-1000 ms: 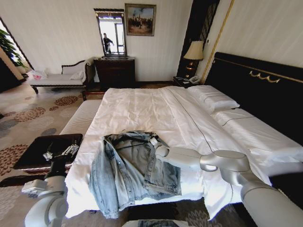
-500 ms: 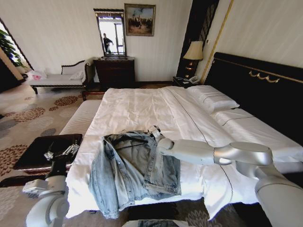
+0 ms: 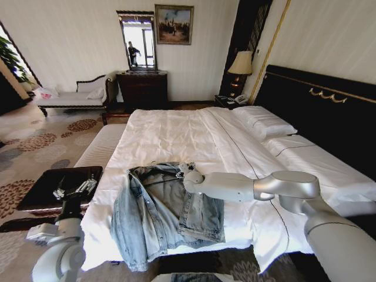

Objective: Pick up the clothes from the bed and hang them on the clothes hanger.

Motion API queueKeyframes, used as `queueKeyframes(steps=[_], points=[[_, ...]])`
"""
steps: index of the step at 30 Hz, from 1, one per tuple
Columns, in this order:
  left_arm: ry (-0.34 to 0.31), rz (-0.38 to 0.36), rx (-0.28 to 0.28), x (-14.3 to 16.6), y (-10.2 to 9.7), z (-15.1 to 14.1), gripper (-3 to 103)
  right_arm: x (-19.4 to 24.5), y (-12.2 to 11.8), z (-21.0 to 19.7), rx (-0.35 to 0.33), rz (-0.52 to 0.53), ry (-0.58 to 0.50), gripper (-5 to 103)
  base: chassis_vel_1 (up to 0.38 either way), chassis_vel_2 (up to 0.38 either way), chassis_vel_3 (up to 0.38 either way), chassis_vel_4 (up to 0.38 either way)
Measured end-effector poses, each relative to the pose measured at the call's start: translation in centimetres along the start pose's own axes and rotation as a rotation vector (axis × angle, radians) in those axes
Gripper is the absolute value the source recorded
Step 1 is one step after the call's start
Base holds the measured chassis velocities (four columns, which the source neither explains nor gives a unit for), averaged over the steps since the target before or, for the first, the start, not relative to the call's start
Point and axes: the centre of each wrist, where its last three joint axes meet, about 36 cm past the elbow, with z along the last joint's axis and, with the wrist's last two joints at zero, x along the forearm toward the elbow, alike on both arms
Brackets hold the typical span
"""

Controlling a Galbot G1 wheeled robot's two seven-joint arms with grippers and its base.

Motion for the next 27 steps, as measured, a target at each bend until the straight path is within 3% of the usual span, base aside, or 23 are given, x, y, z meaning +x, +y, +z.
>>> queueKeyframes(steps=[4, 16, 21, 25, 27], points=[[-0.001, -0.001, 0.004, 0.0, -0.1, 0.0, 100, -1.8, 0.8, 0.8, 0.047, 0.049, 0.011, 100, 0.0, 0.0, 0.0, 0.0], [0.0, 0.002, 0.012, 0.0, -0.3, 0.1, 100, -4.6, 2.0, 2.0, 0.061, 0.119, 0.072, 100, 0.0, 0.0, 0.0, 0.0], [-0.003, 0.0, 0.008, 0.1, -0.1, 0.0, 100, -5.4, 2.2, 1.9, 0.032, 0.134, 0.096, 103, 0.0, 0.0, 0.0, 0.0], [-0.004, -0.001, 0.006, 0.1, 0.1, -0.1, 100, -5.9, 2.3, 1.8, 0.005, 0.148, 0.12, 94, 0.0, 0.0, 0.0, 0.0], [-0.005, 0.0, 0.006, 0.1, 0.1, -0.1, 100, -6.2, 2.2, 1.9, 0.004, 0.158, 0.13, 84, 0.0, 0.0, 0.0, 0.0]])
